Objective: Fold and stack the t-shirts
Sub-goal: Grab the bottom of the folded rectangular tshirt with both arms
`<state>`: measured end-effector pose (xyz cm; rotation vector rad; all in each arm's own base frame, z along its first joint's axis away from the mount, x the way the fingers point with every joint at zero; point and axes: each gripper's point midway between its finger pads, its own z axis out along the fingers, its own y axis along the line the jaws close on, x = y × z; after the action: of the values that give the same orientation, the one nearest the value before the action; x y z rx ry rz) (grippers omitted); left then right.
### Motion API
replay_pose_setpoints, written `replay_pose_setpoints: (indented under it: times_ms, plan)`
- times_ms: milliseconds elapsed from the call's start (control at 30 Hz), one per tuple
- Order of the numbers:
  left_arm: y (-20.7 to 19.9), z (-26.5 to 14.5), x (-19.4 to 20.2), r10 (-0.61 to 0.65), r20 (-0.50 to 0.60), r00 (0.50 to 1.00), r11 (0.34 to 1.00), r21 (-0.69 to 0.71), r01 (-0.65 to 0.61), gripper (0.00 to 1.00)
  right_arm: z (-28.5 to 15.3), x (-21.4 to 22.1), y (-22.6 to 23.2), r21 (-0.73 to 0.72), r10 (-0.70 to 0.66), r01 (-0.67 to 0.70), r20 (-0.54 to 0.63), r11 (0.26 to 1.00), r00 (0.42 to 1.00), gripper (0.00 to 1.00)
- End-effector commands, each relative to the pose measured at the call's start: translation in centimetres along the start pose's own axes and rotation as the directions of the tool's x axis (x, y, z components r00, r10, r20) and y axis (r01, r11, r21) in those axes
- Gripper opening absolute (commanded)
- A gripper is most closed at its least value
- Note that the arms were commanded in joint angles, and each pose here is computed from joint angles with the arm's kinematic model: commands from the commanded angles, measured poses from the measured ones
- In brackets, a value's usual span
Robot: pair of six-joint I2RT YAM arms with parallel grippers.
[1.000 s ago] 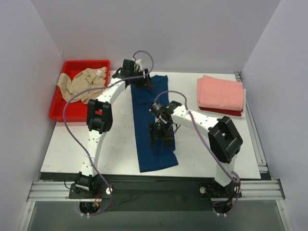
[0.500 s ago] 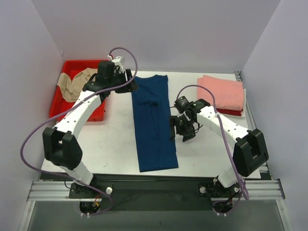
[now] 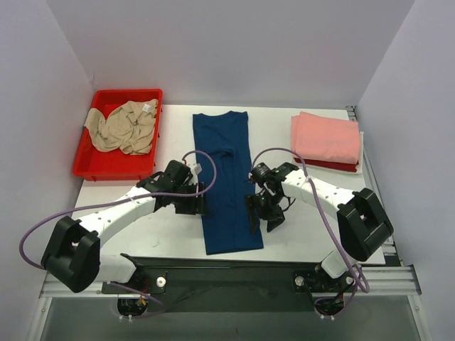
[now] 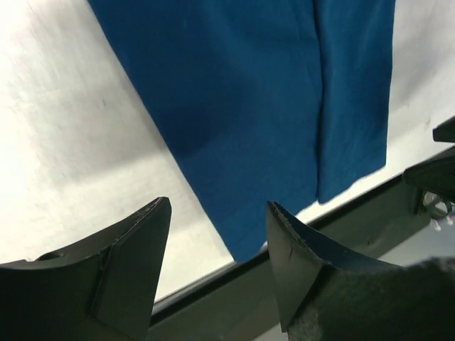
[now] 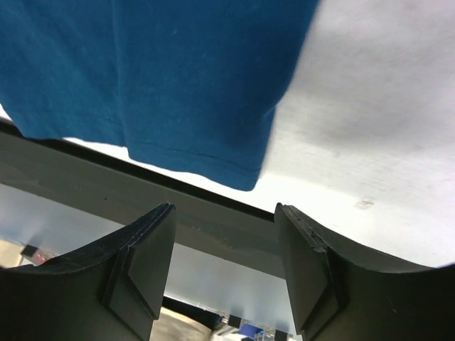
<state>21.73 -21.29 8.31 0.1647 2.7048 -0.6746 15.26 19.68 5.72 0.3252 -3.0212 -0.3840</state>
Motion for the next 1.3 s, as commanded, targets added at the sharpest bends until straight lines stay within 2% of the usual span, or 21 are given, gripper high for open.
replay_pose_setpoints:
  times_ms: [0,133,367,767,967,1067,1267]
  plan:
    - [-1.3,-0.8,1.5,-0.039,-0.026,0.999,0.996,0.074,0.041,0.66,0.9,1.9,0.3,-0.004,-0.021,0.021,-0.068,1.0,0.997,0.58]
    - [-1.9,-0.3,3.8,-0.036,-0.12,0.992,0.991,0.126,0.052,0.68,2.1,2.9,0.1,0.004,-0.016,0.016,-0.104,1.0,0.994,0.56]
    - [-2.4,1.1,8.3,-0.024,-0.273,0.962,0.991,0.118,0.058,0.73,3.5,3.8,-0.1,0.014,-0.007,0.009,-0.117,1.0,0.993,0.54]
    - [-2.1,3.2,10.9,-0.013,-0.386,0.922,0.997,0.065,0.042,0.75,4.4,3.5,0.0,0.018,0.001,0.001,-0.103,1.0,0.995,0.5]
    - [-1.5,3.1,12.2,-0.016,-0.423,0.906,1.0,0.004,0.02,0.7,4.9,3.8,-0.4,0.035,0.013,-0.009,-0.111,0.999,0.994,0.47]
    - [-1.1,2.9,12.8,-0.026,-0.431,0.902,1.0,-0.019,0.019,0.62,5.2,4.0,-0.8,0.049,0.025,-0.019,-0.112,0.999,0.993,0.43]
    - [-0.2,2.9,13.6,-0.044,-0.437,0.898,0.999,-0.048,0.026,0.53,5.4,4.1,-1.3,0.077,0.038,-0.029,-0.113,0.997,0.993,0.36]
